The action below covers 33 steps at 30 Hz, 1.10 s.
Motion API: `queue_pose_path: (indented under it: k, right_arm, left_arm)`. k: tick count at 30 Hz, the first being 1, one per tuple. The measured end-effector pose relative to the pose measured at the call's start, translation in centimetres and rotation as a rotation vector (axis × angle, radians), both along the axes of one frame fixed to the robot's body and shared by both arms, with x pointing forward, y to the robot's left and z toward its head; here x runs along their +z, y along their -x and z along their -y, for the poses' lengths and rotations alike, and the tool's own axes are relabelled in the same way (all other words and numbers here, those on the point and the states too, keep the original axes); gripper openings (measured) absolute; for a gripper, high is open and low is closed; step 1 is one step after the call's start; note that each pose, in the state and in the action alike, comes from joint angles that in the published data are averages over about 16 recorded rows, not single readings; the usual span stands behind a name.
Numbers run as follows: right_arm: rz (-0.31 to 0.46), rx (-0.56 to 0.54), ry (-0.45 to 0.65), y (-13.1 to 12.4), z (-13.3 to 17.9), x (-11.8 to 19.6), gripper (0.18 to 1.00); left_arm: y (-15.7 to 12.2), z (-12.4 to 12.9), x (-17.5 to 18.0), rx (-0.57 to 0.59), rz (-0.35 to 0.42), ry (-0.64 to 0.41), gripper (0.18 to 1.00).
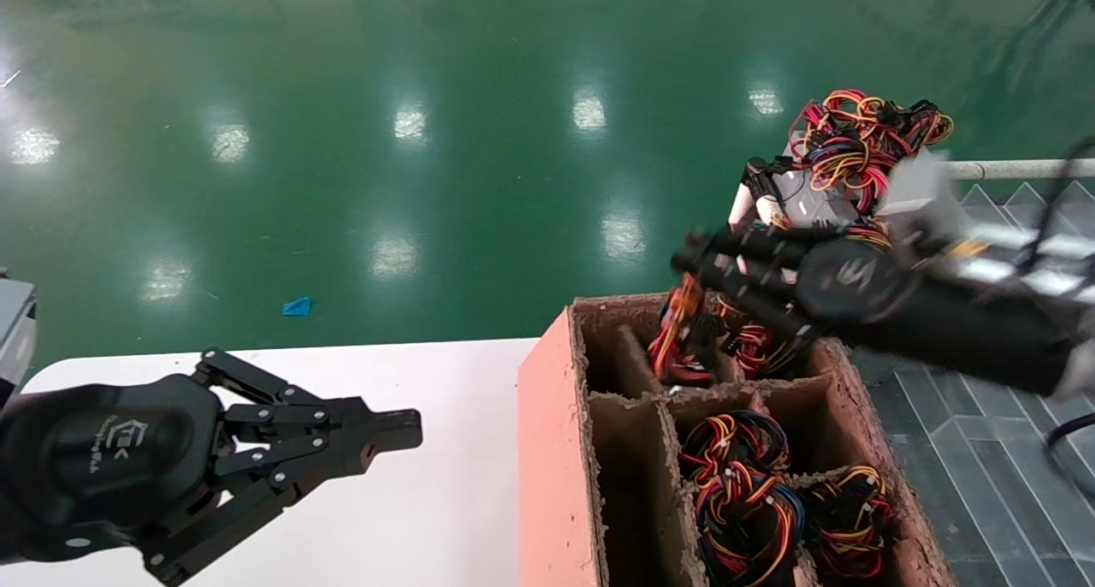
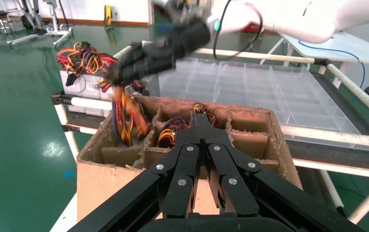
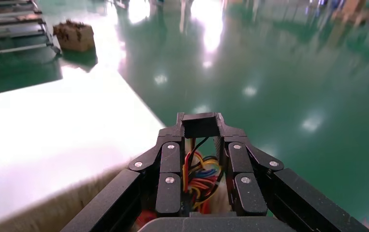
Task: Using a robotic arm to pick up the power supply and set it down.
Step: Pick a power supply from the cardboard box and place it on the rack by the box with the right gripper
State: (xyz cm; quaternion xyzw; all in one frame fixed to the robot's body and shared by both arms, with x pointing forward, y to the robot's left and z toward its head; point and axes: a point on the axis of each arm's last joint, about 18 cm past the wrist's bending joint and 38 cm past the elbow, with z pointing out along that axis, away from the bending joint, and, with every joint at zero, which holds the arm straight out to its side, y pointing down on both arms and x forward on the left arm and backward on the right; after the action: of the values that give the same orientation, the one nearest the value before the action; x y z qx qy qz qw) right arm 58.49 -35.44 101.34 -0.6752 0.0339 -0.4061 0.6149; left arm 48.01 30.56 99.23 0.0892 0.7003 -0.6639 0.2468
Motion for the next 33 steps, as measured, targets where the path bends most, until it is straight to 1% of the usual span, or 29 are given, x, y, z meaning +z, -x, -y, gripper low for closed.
queue_pose_path:
  k: [13, 20, 25, 29, 33]
  right_arm:
    - [0.191, -0.015, 0.006, 6.7, 0.9, 7.2, 0.294]
    - [0.328, -0.047, 0.033, 11.6, 2.1, 11.7, 0.294]
    - [0.415, -0.090, 0.070, 15.2, 3.3, 14.4, 0.294]
    - [0.459, -0.134, 0.095, 17.8, 4.5, 16.0, 0.294]
    - [0.474, -0.183, 0.114, 19.9, 5.9, 16.9, 0.294]
  left_arm:
    - [0.0, 0.0, 0.0, 0.000, 0.000, 0.000, 0.191]
    - [0.0, 0.0, 0.0, 0.000, 0.000, 0.000, 0.191]
    - [0.0, 0.0, 0.0, 0.000, 0.000, 0.000, 0.191]
    - [0.0, 0.0, 0.0, 0.000, 0.000, 0.000, 0.191]
    - [0.0, 0.0, 0.0, 0.000, 0.000, 0.000, 0.191]
